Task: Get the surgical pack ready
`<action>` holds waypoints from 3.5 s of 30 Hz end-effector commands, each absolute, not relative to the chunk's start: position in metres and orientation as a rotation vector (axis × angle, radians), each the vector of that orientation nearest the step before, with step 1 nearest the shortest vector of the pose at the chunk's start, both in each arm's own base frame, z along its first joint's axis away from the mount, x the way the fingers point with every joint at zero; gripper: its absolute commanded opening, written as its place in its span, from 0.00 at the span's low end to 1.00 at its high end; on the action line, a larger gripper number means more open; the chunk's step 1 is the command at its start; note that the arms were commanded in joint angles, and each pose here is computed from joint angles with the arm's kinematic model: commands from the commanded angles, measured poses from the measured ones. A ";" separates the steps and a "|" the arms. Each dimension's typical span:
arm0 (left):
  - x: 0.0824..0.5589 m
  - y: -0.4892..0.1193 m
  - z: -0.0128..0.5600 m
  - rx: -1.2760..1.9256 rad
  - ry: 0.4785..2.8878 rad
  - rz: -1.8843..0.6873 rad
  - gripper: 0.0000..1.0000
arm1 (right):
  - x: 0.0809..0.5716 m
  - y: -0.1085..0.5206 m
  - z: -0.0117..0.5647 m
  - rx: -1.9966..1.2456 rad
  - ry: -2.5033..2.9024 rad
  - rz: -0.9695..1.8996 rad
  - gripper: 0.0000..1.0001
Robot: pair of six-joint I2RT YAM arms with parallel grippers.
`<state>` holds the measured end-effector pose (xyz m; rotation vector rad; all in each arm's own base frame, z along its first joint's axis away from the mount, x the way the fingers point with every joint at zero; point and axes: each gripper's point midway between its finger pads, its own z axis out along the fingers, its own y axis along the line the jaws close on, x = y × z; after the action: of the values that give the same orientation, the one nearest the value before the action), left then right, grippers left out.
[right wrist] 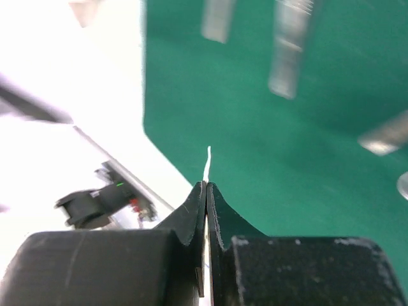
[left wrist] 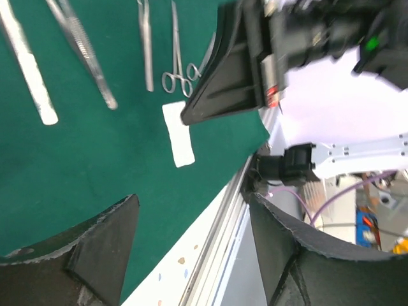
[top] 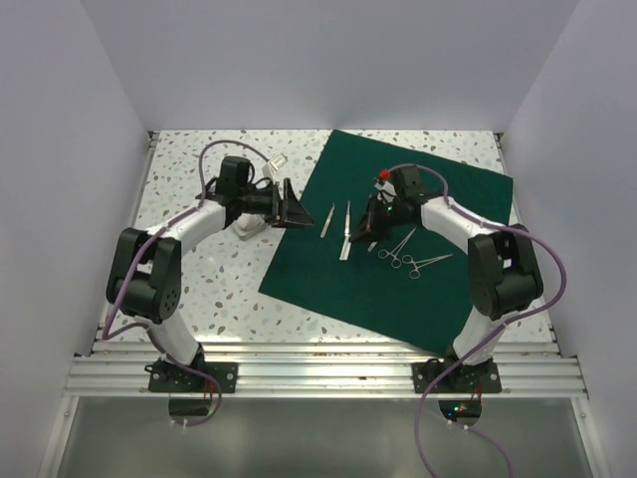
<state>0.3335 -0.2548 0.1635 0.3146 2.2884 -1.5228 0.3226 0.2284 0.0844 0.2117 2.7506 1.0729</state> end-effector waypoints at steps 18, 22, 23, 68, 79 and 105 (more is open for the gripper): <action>0.339 -0.306 0.196 0.475 2.050 -1.931 0.70 | 0.362 0.297 0.203 -0.149 2.363 1.651 0.00; 0.339 -0.307 0.195 0.478 2.029 -1.955 0.47 | 0.361 0.299 0.202 -0.151 2.366 1.655 0.00; 0.339 -0.307 0.195 0.461 2.039 -1.972 0.42 | 0.361 0.299 0.201 -0.146 2.369 1.652 0.00; 0.510 -0.023 0.057 -0.648 2.494 -0.922 0.43 | 0.358 0.223 0.113 0.044 2.828 1.001 0.54; 0.496 -0.023 0.106 -0.570 2.442 -0.857 0.52 | 0.365 0.201 0.108 0.237 2.858 0.840 0.54; 0.385 -0.170 0.149 0.183 2.419 -0.954 0.61 | 0.417 0.181 0.082 0.414 2.789 0.341 0.51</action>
<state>0.3800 -0.1662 0.1199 0.0771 2.5527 -0.9297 0.3964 0.1579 0.0724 0.4842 2.8407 0.3180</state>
